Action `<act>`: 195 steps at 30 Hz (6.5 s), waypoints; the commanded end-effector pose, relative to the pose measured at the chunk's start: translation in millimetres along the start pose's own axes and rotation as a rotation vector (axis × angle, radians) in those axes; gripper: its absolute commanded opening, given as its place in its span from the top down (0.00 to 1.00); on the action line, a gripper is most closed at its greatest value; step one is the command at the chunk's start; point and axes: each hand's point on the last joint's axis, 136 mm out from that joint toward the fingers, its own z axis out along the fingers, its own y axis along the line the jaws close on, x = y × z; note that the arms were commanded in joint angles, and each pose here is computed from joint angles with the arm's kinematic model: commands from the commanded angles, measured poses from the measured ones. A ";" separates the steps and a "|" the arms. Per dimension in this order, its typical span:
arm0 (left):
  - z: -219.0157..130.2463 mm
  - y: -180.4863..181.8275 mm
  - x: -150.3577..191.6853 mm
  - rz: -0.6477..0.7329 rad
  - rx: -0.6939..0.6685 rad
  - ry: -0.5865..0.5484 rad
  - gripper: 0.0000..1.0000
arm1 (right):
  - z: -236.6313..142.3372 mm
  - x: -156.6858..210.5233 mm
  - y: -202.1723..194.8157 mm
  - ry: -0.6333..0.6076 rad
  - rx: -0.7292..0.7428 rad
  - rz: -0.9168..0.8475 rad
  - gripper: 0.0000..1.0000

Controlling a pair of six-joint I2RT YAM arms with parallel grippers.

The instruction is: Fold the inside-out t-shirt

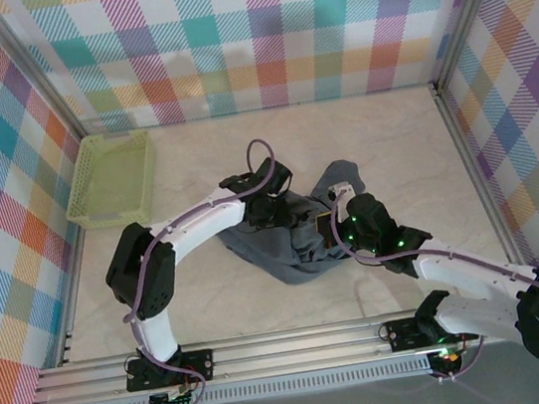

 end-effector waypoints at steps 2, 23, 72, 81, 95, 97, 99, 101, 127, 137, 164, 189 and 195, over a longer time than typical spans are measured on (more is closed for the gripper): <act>-20.1 6.0 -29.1 -0.025 0.023 -0.055 0.97 | -10.9 -17.8 -29.3 -0.018 0.172 0.028 1.00; -113.0 98.7 -85.5 -0.297 0.344 -0.316 1.00 | -58.7 -77.8 -42.9 -0.119 0.035 0.144 1.00; -61.4 174.6 102.2 -0.295 -0.220 -0.112 0.63 | 77.2 -49.0 33.3 0.126 -0.252 0.173 1.00; -101.0 54.7 29.0 -0.043 0.089 -0.232 0.32 | 51.3 -59.3 46.7 0.068 -0.311 0.145 1.00; -33.7 48.7 1.6 -0.084 -0.023 -0.195 0.61 | 1.4 -87.1 67.7 -0.024 -0.351 0.040 1.00; -35.9 62.8 -0.9 -0.113 -0.032 -0.203 0.82 | -10.4 -94.5 66.2 -0.049 -0.347 0.017 1.00; -45.9 77.2 -5.7 -0.143 -0.027 -0.229 1.00 | -23.4 -105.1 60.1 -0.076 -0.339 0.021 1.00; -63.9 85.1 -11.2 -0.166 0.017 -0.279 1.00 | -33.2 -114.8 48.7 -0.102 -0.325 0.042 1.00; -114.0 18.8 14.8 0.095 0.224 -0.359 0.18 | -47.2 -98.4 62.5 -0.080 -0.501 0.078 1.00; -72.6 -34.2 22.4 0.258 0.271 -0.260 0.22 | -52.6 -101.3 66.7 -0.083 -0.491 0.069 1.00; -200.8 9.2 8.0 0.124 0.402 -0.705 1.00 | -72.4 -142.9 -13.2 -0.046 -0.111 0.176 0.99; -50.6 137.2 12.6 -0.157 -0.098 -0.180 0.65 | 11.1 -22.6 22.1 0.381 0.103 0.007 0.40; -106.1 85.1 5.3 0.101 -0.172 -0.315 0.29 | 4.6 2.6 -4.8 0.343 0.210 0.146 0.39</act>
